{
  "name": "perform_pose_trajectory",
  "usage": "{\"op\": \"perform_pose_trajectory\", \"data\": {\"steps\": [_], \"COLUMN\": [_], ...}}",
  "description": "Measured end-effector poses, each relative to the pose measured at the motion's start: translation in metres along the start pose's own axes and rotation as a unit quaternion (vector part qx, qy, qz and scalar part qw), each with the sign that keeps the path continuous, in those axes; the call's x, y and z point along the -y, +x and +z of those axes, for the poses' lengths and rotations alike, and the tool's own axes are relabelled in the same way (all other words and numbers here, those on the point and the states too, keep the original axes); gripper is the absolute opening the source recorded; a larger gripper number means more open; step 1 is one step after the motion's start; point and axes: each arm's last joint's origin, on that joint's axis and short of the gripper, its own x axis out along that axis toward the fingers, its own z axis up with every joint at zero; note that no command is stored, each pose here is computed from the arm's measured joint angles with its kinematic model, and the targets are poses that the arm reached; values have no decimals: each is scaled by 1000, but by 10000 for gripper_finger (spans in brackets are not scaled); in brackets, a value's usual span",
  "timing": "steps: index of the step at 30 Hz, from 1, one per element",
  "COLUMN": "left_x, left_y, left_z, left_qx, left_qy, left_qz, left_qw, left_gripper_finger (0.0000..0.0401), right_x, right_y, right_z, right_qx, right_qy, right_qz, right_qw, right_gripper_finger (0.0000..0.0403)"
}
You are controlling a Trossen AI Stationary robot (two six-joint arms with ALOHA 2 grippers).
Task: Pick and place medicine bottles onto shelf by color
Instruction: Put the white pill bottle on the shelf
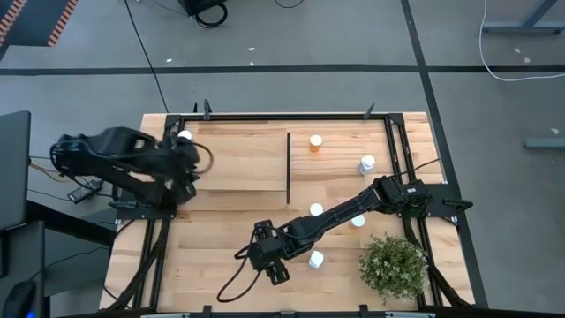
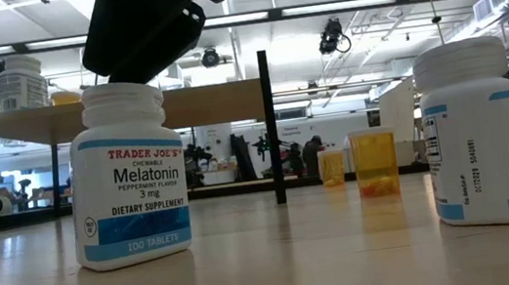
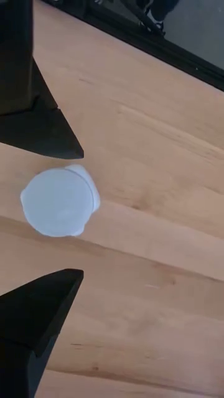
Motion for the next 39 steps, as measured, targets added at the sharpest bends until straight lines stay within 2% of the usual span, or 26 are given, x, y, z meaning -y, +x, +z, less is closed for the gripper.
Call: {"op": "perform_pose_trajectory", "data": {"steps": [4,8,14,19,30,39], "left_x": [17,23,7,-9,-18,-25], "left_y": [22,41,65,64,62,81], "left_z": [14,22,10,-6,-6,-14], "left_qx": [-31,-68,-127,-135,-135,-178], "left_qy": [60,134,184,178,178,163], "left_qz": [18,40,58,50,37,54], "left_qw": [998,988,973,973,974,969], "left_gripper_finger": [153,151,140,138,138,135], "right_x": [1,0,0,-1,-1,-1], "right_y": [0,0,0,-1,-1,-1], "right_z": [0,0,0,0,0,0], "right_qx": [0,0,0,0,1,1], "right_qy": [1,3,36,60,64,75], "right_qz": [-3,-3,-3,-2,-3,-2], "right_qw": [1000,1000,999,998,998,997], "right_gripper_finger": [310,310,310,310,310,310]}}
